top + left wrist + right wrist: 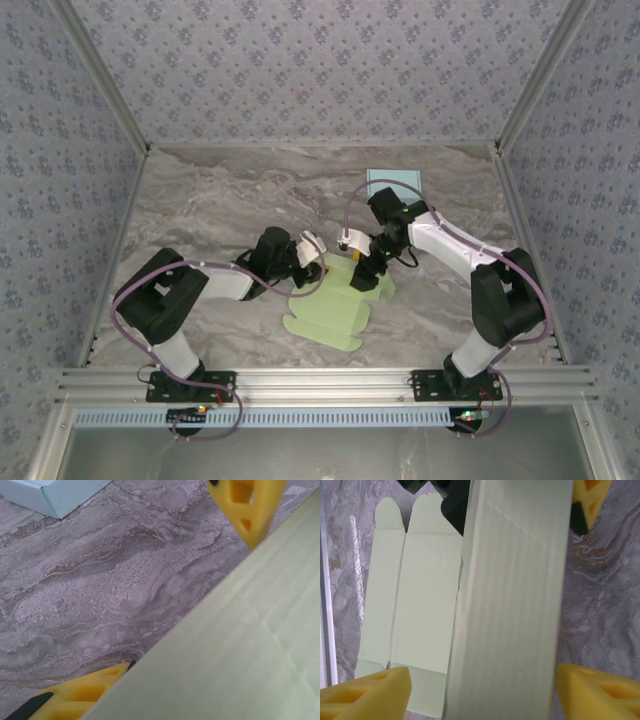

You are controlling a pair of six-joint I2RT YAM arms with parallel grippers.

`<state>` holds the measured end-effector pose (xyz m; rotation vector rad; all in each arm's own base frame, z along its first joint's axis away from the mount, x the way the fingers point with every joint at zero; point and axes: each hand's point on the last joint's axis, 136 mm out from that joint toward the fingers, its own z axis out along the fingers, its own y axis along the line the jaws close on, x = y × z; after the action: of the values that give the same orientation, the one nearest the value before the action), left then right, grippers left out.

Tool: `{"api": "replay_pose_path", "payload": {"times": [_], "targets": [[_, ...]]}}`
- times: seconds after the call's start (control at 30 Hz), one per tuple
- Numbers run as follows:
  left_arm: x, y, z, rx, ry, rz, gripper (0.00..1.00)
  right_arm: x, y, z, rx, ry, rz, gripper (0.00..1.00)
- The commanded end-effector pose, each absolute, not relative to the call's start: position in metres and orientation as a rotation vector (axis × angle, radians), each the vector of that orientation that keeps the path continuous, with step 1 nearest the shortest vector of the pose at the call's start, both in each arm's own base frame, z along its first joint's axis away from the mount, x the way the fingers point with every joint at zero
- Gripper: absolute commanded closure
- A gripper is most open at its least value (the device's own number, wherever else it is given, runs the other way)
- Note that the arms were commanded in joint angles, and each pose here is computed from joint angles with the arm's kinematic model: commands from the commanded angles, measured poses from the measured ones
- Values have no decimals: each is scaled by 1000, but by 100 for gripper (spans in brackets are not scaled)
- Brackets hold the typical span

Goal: Fold the paper box

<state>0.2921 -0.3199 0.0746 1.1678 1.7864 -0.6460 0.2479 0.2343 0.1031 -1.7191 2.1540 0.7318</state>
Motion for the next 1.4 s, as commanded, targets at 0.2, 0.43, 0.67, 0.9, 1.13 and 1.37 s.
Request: {"api": "replay_pose_path", "payload": {"times": [0.2, 0.43, 0.67, 0.9, 1.13, 1.37], "targets": [[305, -306, 83, 1041, 1744, -606, 42, 251, 233, 97, -1674, 2261, 663, 53], [294, -288, 84, 940, 1771, -622, 36, 257, 225, 91, -1622, 2302, 533, 62], [290, -278, 88, 782, 1806, -654, 37, 278, 225, 99, -1463, 2331, 294, 61], [312, -277, 84, 687, 1807, -555, 41, 284, 239, 104, -1237, 2356, 130, 61], [334, -275, 79, 654, 1754, -445, 51, 274, 241, 98, -1234, 2383, 88, 61], [334, -280, 86, 680, 1644, -461, 60, 266, 244, 98, -1200, 2409, 156, 61]]}}
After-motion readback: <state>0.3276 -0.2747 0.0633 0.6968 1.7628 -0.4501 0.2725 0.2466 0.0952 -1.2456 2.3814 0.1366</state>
